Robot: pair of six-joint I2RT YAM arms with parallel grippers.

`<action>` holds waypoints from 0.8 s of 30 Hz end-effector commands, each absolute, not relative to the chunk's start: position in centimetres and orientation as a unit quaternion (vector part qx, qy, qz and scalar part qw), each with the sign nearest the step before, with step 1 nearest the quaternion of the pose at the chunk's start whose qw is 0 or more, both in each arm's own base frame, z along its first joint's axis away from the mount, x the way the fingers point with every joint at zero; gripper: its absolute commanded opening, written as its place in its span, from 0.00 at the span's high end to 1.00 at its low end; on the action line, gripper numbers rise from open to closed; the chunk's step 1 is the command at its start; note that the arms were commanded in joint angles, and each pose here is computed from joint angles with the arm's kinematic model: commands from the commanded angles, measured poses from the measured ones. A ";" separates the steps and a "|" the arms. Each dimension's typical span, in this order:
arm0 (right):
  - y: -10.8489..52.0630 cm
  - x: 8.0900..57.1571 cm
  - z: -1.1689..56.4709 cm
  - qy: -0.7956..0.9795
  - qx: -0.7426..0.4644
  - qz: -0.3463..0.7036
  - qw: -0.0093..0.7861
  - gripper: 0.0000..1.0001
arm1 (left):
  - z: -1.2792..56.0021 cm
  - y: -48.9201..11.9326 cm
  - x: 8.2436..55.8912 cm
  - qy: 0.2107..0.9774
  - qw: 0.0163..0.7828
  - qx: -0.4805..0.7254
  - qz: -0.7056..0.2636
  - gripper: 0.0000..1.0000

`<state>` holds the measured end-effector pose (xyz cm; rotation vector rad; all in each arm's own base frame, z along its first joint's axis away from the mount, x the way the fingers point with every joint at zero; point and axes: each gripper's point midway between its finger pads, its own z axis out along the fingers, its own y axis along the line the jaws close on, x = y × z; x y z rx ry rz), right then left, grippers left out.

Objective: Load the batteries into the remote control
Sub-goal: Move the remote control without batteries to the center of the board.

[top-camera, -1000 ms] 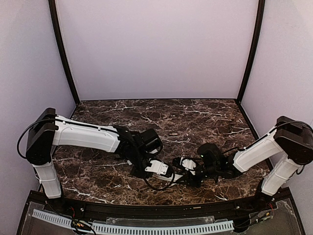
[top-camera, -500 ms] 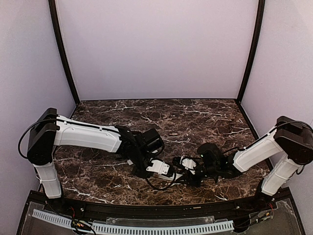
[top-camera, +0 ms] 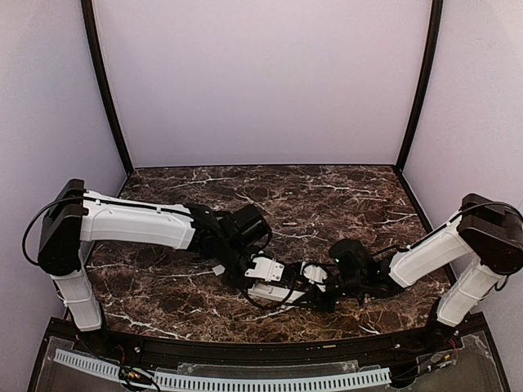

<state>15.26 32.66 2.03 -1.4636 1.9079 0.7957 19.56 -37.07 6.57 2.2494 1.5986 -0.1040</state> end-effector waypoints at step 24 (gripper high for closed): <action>33.7 15.0 2.4 0.694 -0.574 0.303 0.311 0.74 | 9.5 -34.3 18.2 0.566 0.229 0.790 -0.065 0.97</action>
